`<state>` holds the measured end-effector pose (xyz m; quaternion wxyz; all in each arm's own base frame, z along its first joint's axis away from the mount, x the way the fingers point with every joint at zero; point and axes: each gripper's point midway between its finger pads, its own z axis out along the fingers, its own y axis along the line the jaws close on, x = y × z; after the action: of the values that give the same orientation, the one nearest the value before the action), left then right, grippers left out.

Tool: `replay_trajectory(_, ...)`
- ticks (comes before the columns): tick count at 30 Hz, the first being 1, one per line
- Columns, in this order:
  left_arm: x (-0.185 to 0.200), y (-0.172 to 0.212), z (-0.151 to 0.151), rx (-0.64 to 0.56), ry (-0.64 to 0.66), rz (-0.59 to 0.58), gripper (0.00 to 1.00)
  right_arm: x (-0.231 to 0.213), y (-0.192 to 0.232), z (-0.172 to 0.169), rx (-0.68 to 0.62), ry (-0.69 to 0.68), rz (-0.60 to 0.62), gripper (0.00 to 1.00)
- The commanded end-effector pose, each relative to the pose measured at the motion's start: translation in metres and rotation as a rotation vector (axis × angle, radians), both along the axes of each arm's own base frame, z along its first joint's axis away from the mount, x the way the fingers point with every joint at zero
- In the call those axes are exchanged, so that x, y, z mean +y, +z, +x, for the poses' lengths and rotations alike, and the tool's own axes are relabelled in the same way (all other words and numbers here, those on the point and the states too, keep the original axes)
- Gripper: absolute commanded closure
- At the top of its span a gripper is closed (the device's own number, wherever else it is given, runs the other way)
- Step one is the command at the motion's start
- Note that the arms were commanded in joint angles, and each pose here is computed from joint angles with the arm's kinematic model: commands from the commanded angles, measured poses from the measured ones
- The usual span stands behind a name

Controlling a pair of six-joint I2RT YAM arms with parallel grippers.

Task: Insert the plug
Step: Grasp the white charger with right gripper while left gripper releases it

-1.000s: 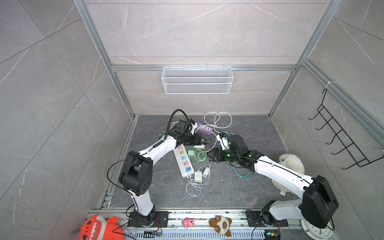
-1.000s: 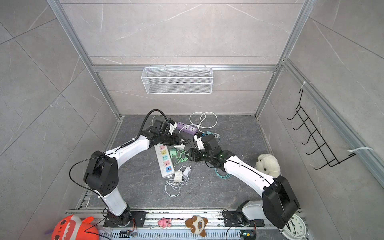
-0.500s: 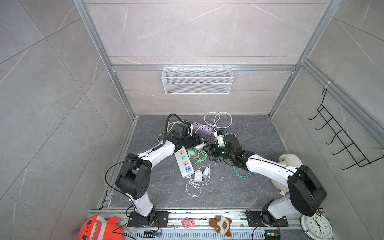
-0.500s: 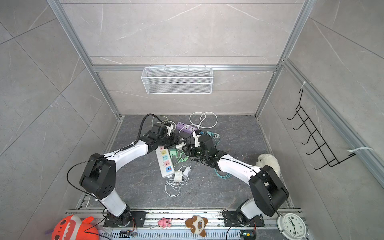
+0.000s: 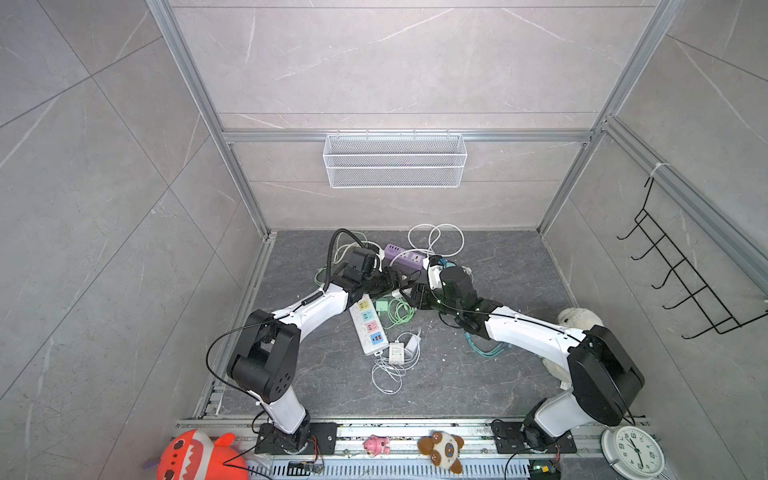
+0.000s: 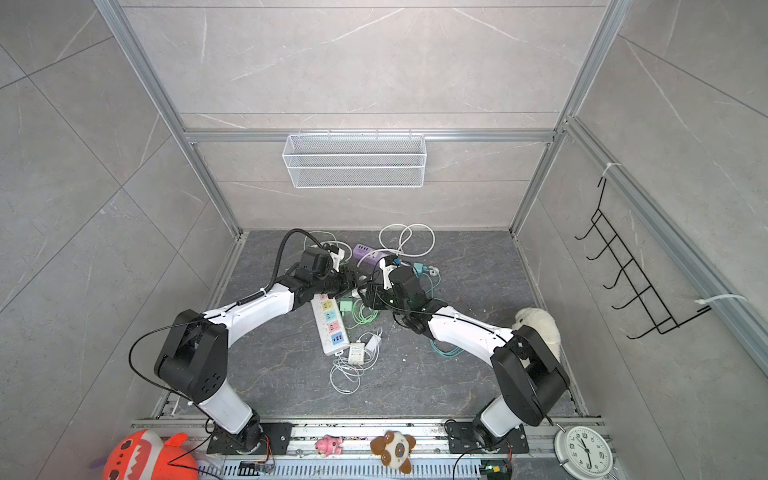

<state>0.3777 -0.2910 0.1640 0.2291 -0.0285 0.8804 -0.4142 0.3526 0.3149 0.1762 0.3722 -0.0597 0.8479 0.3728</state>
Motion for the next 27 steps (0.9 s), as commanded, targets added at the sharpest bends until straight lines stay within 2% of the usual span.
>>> replay_trajectory(1,-0.007,0.045,-0.001,-0.100,-0.028,-0.086,0.62,0.009,0.004,0.012,-0.035,-0.007,-0.006,0.37)
replay_trajectory(7,-0.009,0.049,-0.003,-0.101,-0.038,-0.104,0.62,0.018,0.000,0.015,-0.041,-0.001,0.006,0.37)
replay_trajectory(16,-0.008,0.044,-0.006,-0.089,-0.036,-0.112,0.62,0.024,0.016,0.026,-0.155,-0.013,0.022,0.38)
replay_trajectory(23,-0.008,0.042,-0.006,-0.083,-0.039,-0.110,0.62,0.025,0.016,0.031,-0.179,-0.025,0.006,0.45)
replay_trajectory(26,-0.009,0.039,-0.006,-0.075,-0.040,-0.107,0.60,0.027,0.019,0.030,-0.193,-0.019,0.023,0.54)
replay_trajectory(27,-0.008,0.038,-0.006,-0.071,-0.039,-0.105,0.56,0.027,0.020,0.030,-0.195,-0.017,0.021,0.57)
